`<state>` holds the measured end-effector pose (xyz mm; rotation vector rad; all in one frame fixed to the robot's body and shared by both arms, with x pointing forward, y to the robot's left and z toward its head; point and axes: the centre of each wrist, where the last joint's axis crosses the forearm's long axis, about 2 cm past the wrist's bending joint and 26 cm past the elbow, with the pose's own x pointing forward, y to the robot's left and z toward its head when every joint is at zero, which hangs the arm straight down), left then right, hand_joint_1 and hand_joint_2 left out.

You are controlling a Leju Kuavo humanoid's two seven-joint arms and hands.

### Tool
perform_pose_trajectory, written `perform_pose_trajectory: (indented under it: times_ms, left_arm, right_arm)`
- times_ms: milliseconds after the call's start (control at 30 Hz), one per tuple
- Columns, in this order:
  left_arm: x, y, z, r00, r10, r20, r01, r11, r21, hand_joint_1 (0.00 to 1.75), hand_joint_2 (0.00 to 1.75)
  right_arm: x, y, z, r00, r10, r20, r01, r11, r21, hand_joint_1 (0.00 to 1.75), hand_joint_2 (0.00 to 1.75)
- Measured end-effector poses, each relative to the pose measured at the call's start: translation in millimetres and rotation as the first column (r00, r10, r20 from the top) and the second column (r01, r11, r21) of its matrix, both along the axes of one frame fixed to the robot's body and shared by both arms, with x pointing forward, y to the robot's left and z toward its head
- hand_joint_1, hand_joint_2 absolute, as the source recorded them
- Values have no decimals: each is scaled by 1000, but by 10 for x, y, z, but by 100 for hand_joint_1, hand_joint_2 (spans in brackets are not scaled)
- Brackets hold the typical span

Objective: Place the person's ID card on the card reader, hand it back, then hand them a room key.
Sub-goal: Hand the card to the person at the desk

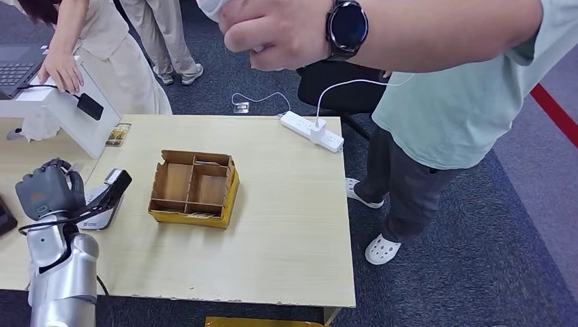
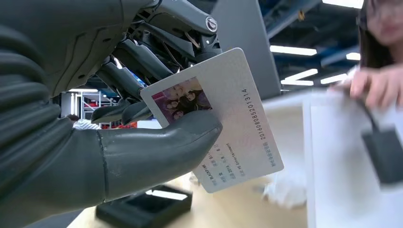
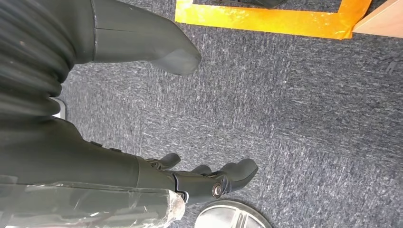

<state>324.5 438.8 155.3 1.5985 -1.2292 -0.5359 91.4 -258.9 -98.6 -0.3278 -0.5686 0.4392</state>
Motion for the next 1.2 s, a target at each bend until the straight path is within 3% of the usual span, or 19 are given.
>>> perform_pose_trajectory:
  times_ms: [133,433,1200]
  left_arm:
    - [85,-2,231,997,-5,78,2,999,40,175,175]
    - [228,-21,516,985,-6,171,-7,997,76,175,175]
    - [407,-172,733,978,-21,209,6,997,72,175,175]
  right_arm:
    - [11,9,3,1000,11,2,-11,1000,0,0,175]
    - [46,57,13,1000,28,13,-28,1000,8,0,175]
    - [88,91,22,999,47,21,-47,999,16,0,175]
